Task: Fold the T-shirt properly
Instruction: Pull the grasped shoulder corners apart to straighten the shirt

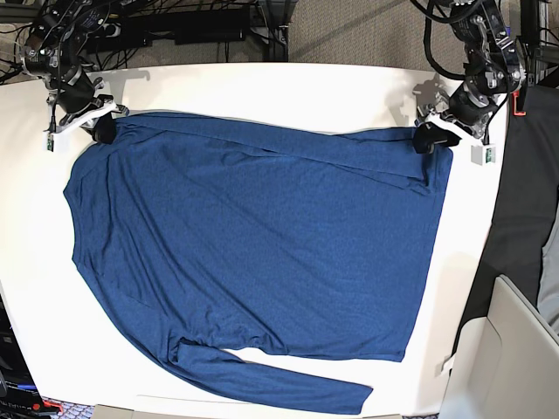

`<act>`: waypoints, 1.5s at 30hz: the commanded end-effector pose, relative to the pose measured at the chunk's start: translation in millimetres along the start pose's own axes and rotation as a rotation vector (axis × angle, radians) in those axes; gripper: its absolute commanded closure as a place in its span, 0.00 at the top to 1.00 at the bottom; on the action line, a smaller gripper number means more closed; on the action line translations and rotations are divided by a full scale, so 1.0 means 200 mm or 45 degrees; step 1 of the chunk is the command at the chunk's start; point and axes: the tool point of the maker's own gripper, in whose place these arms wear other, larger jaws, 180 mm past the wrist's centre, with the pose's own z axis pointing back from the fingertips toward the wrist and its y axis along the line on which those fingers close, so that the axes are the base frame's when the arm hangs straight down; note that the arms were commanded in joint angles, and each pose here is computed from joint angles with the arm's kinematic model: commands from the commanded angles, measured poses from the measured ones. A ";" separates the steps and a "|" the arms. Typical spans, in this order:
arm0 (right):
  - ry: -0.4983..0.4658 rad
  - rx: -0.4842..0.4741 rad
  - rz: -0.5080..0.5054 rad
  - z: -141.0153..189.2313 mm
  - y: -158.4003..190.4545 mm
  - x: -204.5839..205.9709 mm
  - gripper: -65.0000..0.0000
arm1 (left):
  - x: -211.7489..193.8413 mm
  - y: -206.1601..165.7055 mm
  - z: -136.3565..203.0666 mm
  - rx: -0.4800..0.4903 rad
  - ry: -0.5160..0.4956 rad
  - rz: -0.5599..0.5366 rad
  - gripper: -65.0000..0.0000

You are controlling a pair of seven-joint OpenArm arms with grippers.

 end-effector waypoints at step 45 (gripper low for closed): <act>-0.124 0.119 -0.124 0.24 -0.08 0.04 0.00 | -0.09 -0.06 0.37 0.005 0.019 -0.340 0.00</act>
